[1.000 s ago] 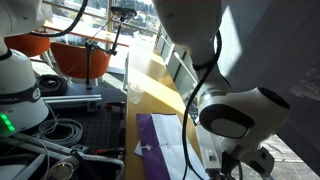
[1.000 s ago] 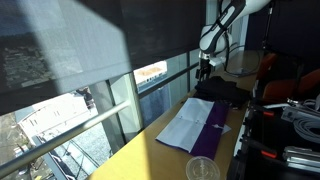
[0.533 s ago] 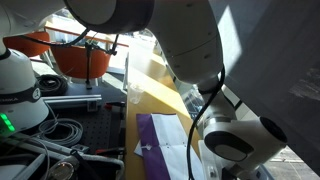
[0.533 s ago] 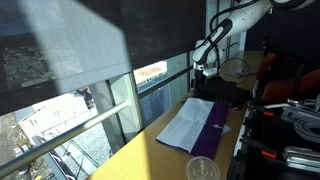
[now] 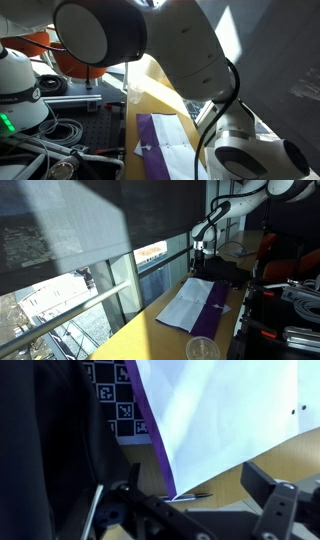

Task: Close the purple file holder

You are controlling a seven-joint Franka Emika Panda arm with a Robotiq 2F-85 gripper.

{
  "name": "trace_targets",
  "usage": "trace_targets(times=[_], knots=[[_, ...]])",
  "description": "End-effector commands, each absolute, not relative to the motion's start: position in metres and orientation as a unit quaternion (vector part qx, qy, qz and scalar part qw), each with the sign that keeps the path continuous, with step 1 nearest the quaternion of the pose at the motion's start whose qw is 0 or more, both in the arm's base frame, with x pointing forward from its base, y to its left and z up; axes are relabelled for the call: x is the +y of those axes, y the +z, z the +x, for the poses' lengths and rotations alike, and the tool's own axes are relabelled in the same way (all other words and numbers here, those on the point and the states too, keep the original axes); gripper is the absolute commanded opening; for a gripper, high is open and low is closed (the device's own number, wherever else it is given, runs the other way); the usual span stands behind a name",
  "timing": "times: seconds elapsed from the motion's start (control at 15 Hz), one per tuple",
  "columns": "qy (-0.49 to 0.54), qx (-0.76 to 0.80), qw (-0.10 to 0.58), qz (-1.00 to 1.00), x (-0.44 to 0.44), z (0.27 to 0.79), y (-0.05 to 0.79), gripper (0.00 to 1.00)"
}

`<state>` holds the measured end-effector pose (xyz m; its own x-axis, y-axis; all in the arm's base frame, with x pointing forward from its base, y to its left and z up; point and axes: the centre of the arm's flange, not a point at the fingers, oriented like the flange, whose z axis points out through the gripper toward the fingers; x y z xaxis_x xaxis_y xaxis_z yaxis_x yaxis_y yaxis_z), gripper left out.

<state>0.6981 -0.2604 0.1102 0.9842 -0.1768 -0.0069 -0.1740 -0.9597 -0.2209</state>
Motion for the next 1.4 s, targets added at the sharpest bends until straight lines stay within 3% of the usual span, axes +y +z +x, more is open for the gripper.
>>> trace_targets(times=[0.0, 0.67, 0.73, 1.33], knots=[[-0.023, 0.064, 0.155, -0.986, -0.278, 0.723, 0.102, 1.0], [-0.023, 0.042, 0.169, -0.985, -0.271, 0.743, 0.051, 1.0], [-0.021, 0.042, 0.172, -0.984, -0.271, 0.745, 0.049, 0.82], [-0.004, 0.047, 0.186, -0.981, -0.275, 0.755, 0.057, 0.12]])
